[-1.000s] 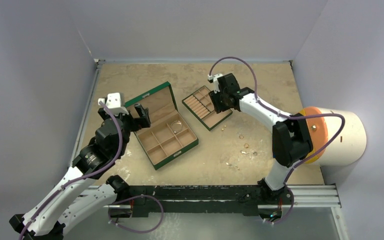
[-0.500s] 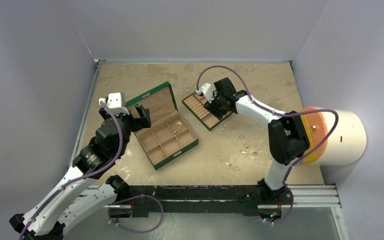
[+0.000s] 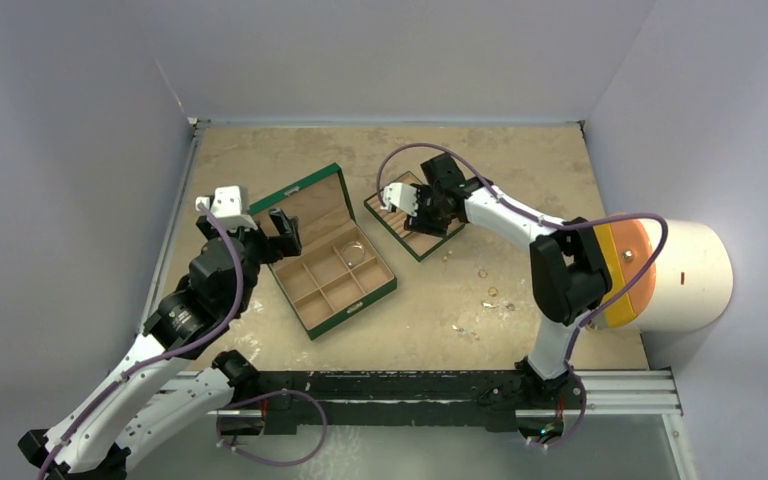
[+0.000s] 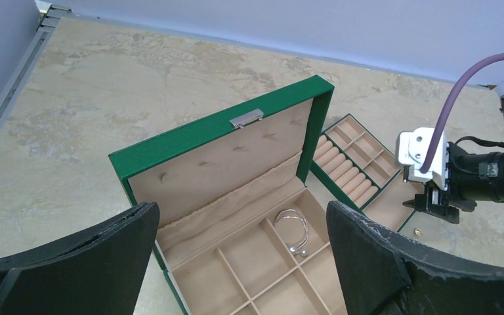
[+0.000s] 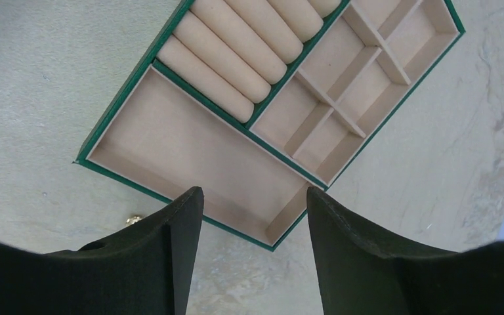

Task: Organize the mixed jewelry

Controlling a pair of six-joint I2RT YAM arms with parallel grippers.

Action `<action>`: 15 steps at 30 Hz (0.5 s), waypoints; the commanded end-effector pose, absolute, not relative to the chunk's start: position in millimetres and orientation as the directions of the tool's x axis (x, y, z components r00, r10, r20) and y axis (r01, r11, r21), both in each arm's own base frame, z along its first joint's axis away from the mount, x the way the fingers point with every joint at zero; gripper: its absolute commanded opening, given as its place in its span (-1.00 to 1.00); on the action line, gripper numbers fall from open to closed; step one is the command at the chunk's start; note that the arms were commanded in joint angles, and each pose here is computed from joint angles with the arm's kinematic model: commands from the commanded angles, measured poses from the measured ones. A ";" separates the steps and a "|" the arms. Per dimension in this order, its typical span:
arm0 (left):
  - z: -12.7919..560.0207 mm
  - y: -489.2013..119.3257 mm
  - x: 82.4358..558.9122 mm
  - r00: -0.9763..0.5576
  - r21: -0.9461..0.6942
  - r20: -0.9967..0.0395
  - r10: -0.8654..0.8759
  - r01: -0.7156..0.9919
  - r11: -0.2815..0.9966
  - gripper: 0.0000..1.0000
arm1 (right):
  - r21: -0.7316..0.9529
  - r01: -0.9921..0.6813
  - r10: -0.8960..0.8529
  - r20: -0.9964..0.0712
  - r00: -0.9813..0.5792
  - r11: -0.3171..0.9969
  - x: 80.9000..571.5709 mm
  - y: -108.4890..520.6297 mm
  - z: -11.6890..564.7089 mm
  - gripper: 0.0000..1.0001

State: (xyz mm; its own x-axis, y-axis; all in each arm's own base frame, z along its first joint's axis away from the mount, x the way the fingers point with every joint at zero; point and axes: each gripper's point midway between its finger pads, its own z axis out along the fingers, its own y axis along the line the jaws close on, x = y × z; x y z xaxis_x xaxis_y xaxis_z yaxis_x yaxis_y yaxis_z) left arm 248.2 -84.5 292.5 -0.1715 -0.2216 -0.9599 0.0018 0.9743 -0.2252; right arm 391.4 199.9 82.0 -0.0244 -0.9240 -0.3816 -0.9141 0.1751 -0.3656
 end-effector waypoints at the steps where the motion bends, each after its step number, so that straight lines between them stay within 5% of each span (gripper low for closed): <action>1: 311.5 -84.8 248.8 -0.126 -0.261 -0.958 -0.257 0.016 0.965 0.98 | -0.387 -0.918 -0.918 -0.389 0.075 0.089 399.8 210.8 90.9 0.25; 15: 309.7 -84.5 250.0 -0.130 -0.255 -0.959 -0.252 0.009 0.967 0.98 | -0.322 -0.944 -0.909 -0.412 0.072 0.071 411.7 223.4 73.3 0.24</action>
